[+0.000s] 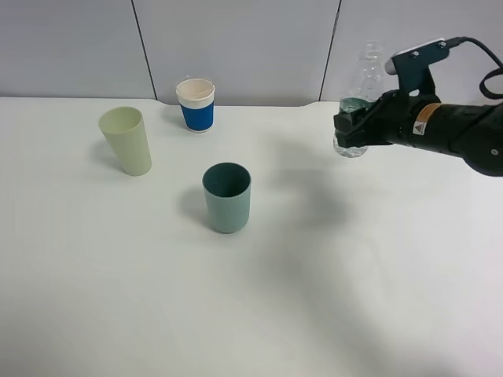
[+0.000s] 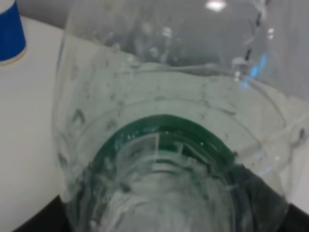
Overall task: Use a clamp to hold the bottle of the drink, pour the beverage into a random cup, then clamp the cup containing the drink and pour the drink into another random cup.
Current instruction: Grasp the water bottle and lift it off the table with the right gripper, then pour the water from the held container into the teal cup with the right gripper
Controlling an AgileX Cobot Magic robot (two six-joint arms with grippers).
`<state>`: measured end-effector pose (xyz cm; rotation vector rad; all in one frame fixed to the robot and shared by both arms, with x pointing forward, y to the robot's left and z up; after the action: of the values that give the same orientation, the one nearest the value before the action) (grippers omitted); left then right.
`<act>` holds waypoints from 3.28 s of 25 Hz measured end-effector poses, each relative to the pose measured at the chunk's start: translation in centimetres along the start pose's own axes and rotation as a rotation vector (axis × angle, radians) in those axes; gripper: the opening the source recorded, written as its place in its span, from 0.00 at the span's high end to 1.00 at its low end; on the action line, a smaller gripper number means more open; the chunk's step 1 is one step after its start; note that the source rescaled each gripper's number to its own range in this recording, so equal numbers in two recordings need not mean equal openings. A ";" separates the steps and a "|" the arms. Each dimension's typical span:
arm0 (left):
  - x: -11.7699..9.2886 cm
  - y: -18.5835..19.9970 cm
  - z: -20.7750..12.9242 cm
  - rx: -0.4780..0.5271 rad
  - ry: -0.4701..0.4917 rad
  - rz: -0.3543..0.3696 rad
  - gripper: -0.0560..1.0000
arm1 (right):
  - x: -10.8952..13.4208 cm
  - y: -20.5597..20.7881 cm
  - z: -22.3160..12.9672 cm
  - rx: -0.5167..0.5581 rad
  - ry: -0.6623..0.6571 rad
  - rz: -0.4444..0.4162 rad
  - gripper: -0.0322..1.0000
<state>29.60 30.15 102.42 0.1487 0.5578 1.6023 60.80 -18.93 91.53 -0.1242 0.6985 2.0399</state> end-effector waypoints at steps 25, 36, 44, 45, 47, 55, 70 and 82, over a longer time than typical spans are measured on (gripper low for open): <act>0.0 0.0 0.0 0.000 0.000 0.000 0.00 | 8.8 -3.8 12.0 -0.124 1.028 0.208 0.96; 0.0 0.0 0.0 0.000 0.000 0.000 0.00 | 9.9 -4.9 10.5 -0.139 1.372 0.242 0.96; 0.0 0.0 0.0 0.000 0.000 0.000 0.00 | 9.8 -4.9 10.4 -0.152 1.537 0.235 0.96; 0.0 0.0 0.0 0.000 0.000 0.000 0.00 | 9.8 -4.9 10.3 -0.146 1.551 0.234 0.96; 0.0 0.0 0.0 0.000 0.000 0.000 0.00 | 9.7 -4.9 10.2 -0.142 1.581 0.233 0.96; 0.0 0.0 0.0 0.000 0.000 0.000 0.00 | 9.7 -4.9 10.2 -0.158 1.690 0.228 0.96; 0.0 0.0 0.0 0.000 0.000 0.000 0.00 | 9.0 -5.0 9.5 -0.095 1.759 0.231 0.96; 0.0 0.0 0.0 0.000 0.000 0.000 0.00 | 9.3 -4.9 9.3 -0.066 1.862 0.242 0.96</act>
<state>29.60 30.15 102.42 0.1487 0.5578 1.6023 61.44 -5.15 93.85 -2.1889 1.6974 1.6365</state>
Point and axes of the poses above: a point on each arm's last joint axis where the gripper is mounted, y pointing back along that axis away from the gripper, x along the wrist's bending axis when the last joint is at zero, z = x × y, the point moved 7 cm from there along -y, pointing out along that axis toward the gripper, and after that the axes turned 15 degrees about y, right-handed, at the moved point
